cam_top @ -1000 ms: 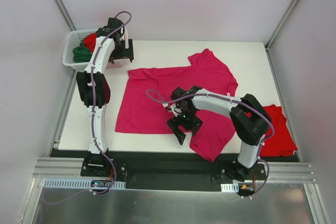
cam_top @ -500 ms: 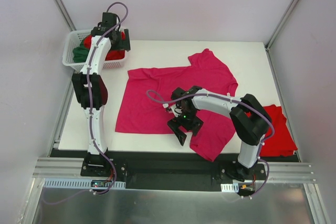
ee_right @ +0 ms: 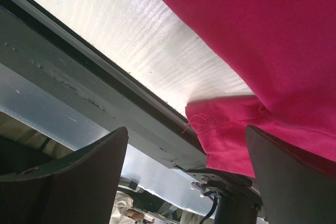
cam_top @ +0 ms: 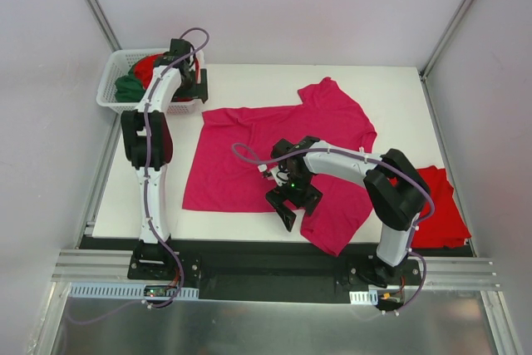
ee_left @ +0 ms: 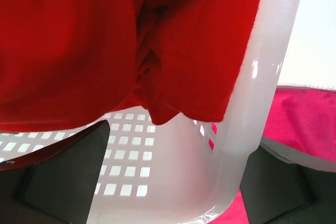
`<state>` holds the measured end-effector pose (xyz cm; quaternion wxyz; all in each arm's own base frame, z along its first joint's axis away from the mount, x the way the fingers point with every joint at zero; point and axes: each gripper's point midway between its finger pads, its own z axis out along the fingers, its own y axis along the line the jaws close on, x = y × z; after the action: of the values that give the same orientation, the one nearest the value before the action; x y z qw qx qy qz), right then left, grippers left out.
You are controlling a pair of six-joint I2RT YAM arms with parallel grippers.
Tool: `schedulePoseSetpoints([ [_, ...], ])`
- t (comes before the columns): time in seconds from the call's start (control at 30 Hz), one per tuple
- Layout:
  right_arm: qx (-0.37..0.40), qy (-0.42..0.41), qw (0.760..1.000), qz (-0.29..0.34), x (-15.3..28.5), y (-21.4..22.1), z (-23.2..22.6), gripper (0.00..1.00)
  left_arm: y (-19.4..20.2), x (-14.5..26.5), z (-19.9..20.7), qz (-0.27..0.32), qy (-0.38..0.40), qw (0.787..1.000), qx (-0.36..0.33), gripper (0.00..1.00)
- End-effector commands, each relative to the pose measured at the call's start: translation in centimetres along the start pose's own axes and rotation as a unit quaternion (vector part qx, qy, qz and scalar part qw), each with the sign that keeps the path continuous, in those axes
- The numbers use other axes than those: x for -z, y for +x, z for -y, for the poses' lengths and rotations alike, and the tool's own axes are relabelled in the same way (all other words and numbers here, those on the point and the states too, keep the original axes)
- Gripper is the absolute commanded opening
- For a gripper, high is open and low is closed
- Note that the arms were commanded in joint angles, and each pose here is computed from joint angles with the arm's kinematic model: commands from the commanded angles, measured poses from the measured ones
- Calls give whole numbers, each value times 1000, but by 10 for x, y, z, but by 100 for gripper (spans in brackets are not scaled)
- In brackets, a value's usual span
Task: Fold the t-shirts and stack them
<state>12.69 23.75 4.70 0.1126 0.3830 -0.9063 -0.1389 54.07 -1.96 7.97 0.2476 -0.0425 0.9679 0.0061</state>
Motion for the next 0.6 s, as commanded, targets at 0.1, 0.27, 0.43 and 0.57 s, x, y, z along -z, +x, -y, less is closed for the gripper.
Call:
schedulePoseSetpoints([
  [0.1, 4, -9, 1000, -13, 1, 8, -4, 96, 19, 22, -7, -23, -7, 1000, 6, 46],
  [0.27, 5, -12, 1000, -9, 2, 7, -6, 96, 28, 38, -3, -30, -14, 999, 29, 0],
  [0.43, 6, -16, 1000, -8, 2, 5, -8, 96, 24, 53, 24, -24, -10, 1000, -7, 0],
  [0.57, 7, -17, 1000, -6, 3, 6, -10, 96, 27, 68, 45, -22, 10, 999, -37, 0],
])
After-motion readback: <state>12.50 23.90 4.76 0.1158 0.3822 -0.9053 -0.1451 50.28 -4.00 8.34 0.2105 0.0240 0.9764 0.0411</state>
